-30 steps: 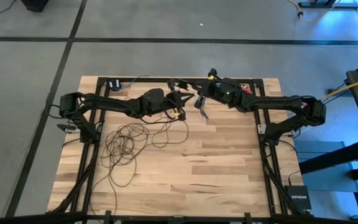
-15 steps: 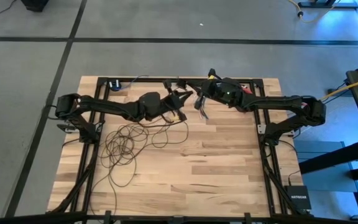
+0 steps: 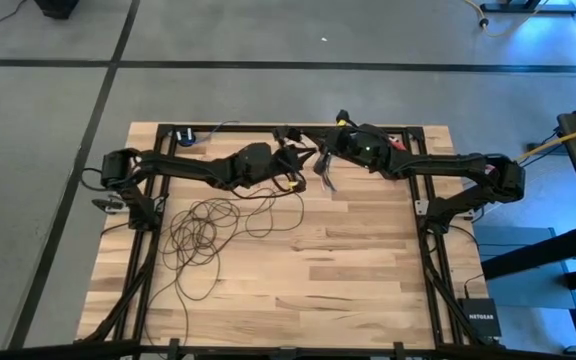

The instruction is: Coiling cords

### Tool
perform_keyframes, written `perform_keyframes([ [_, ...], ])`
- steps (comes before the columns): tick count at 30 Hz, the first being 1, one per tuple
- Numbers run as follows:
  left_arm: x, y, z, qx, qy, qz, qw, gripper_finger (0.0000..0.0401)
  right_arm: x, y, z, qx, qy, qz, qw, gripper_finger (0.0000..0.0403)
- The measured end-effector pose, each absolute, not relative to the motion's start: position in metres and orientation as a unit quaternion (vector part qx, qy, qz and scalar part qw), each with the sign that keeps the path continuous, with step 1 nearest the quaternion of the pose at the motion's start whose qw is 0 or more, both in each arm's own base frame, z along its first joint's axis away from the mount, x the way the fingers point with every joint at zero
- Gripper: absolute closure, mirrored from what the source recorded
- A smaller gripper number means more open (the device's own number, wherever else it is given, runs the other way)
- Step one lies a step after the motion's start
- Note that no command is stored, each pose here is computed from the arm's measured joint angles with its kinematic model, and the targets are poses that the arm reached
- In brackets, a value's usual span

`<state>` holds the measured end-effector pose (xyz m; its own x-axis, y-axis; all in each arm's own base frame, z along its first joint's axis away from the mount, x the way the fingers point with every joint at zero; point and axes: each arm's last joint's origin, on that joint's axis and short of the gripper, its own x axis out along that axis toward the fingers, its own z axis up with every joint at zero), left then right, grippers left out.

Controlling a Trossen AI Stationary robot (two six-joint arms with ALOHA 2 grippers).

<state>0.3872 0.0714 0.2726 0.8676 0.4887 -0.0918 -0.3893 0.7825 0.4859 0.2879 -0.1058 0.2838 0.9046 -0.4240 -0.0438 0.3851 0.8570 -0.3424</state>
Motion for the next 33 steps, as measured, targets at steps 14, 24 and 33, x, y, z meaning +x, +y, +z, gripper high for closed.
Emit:
perform_keyframes([
  [14, 0.386, 0.071, 0.259, 0.326, 0.209, 0.294, 0.874, 0.0396, 0.288, -0.105, 0.284, -0.166, 0.057, -0.209, 0.962, 0.0402],
  [24, 0.387, 0.067, 0.267, 0.366, 0.186, 0.307, 0.858, 0.0371, 0.288, -0.105, 0.287, -0.166, 0.047, -0.211, 0.962, 0.0402],
  [33, 0.389, 0.047, 0.267, 0.392, 0.194, 0.303, 0.847, 0.0271, 0.288, -0.105, 0.288, -0.166, 0.046, -0.214, 0.961, 0.0402],
])
